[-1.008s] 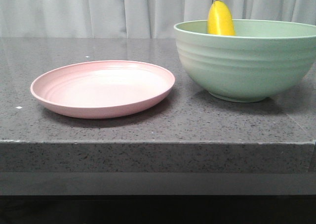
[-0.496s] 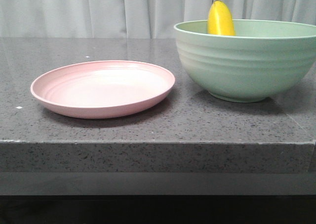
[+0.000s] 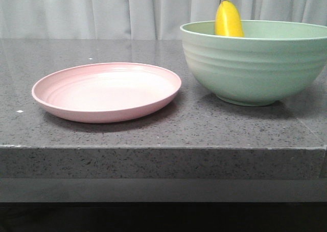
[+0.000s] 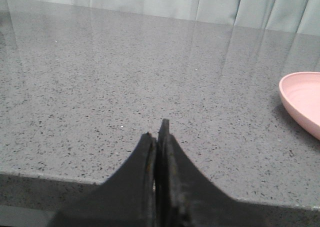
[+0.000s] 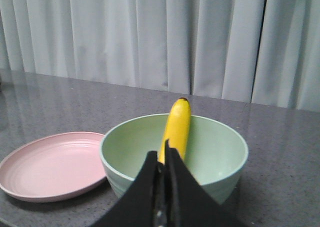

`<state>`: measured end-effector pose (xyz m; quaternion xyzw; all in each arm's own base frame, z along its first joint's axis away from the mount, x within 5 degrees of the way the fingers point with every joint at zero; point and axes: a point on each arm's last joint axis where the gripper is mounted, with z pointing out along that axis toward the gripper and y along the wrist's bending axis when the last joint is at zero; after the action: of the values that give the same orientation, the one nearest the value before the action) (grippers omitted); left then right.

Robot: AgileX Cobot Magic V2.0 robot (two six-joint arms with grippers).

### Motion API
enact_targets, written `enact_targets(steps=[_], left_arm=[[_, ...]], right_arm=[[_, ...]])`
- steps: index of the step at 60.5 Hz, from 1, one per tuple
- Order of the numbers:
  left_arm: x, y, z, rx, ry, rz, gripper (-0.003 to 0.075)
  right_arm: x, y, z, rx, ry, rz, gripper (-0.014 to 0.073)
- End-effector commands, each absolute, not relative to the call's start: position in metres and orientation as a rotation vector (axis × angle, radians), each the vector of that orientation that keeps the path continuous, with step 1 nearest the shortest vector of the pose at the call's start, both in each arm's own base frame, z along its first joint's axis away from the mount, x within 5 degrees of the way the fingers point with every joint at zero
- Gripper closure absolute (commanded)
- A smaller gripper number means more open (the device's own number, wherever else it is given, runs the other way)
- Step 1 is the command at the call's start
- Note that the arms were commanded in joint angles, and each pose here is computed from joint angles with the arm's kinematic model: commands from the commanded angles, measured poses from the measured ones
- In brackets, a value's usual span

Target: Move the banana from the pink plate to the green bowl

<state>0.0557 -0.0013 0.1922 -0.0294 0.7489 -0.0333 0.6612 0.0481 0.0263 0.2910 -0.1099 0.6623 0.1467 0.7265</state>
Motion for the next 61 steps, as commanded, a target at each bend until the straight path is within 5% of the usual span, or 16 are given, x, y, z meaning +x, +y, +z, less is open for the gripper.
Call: enact_targets(steps=[1, 17, 33, 61], left_arm=[[0.055, -0.001, 0.2, -0.08, 1.588, -0.082, 0.0741], [0.055, -0.001, 0.2, -0.08, 1.588, -0.082, 0.0741], [0.055, -0.001, 0.2, -0.08, 1.588, -0.082, 0.0741], [0.055, -0.001, 0.2, -0.08, 1.59, -0.082, 0.0741]], right_arm=[[0.051, 0.021, 0.297, -0.23, 1.438, 0.227, 0.0656], [0.061, 0.008, 0.27, -0.047, 1.412, 0.171, 0.0656], [0.056, 0.003, 0.211, 0.023, 1.426, 0.132, 0.0656], [0.055, 0.005, 0.198, 0.015, 1.565, 0.139, 0.0656]])
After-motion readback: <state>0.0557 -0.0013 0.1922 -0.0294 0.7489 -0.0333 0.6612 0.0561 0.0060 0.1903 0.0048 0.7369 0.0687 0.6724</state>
